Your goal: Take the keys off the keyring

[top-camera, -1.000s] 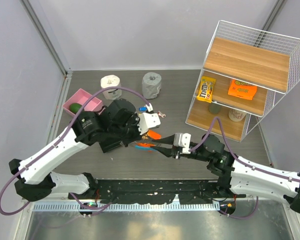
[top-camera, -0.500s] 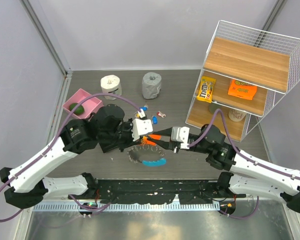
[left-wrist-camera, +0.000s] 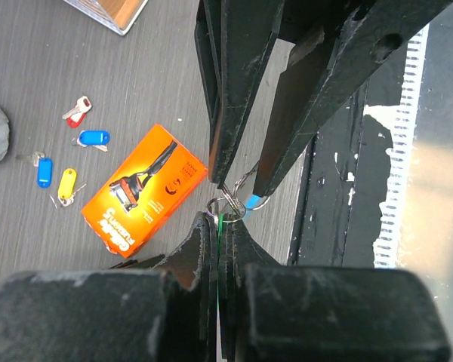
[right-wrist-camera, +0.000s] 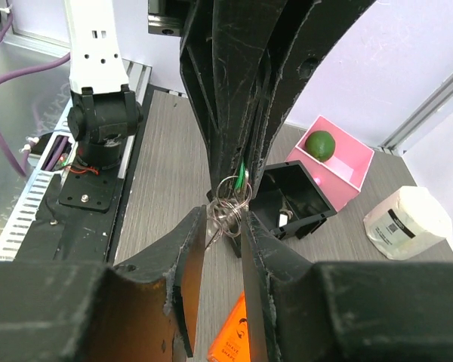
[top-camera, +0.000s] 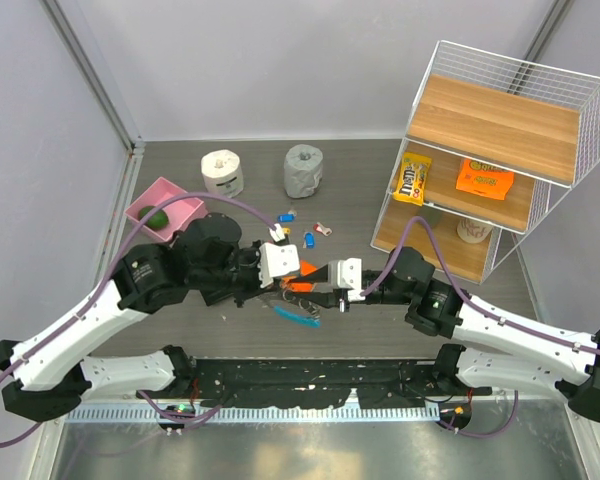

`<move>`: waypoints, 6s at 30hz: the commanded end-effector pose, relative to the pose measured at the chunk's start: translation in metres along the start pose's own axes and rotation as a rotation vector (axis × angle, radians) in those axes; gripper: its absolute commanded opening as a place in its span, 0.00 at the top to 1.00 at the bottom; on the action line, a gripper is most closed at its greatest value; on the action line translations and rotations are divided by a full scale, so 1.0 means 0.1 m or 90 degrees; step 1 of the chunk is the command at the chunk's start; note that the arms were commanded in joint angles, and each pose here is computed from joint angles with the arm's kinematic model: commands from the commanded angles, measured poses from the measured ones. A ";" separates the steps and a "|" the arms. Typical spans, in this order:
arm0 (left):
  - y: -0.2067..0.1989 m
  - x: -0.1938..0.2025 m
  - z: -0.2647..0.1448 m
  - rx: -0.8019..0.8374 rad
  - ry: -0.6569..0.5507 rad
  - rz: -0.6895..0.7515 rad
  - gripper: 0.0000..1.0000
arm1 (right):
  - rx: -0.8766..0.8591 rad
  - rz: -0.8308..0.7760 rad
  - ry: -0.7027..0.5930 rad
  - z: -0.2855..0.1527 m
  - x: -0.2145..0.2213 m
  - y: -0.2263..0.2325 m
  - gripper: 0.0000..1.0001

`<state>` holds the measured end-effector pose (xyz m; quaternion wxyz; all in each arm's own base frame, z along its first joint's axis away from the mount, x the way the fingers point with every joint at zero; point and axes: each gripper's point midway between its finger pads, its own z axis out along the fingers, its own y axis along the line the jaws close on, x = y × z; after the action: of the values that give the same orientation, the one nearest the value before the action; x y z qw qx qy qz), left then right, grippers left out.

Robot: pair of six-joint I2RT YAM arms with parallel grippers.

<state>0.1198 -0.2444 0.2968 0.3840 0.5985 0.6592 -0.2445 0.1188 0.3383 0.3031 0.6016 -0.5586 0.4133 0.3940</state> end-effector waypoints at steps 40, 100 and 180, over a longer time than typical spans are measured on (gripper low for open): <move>-0.19 -0.20 -0.05 0.033 -0.069 0.084 1.00 | -0.067 0.002 -0.036 0.05 -0.21 0.12 0.95; -0.06 0.10 0.19 -0.018 -0.031 0.082 1.00 | 0.012 0.368 -0.151 -0.03 -0.59 -0.05 0.95; 0.33 0.38 0.05 -0.118 0.141 0.011 1.00 | 0.013 0.261 0.093 -0.14 0.13 0.14 0.95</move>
<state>0.1324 -0.2420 0.2603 0.3380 0.6078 0.6969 -0.1752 0.1274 0.3273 0.2829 0.5048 -0.4741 0.5733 0.4378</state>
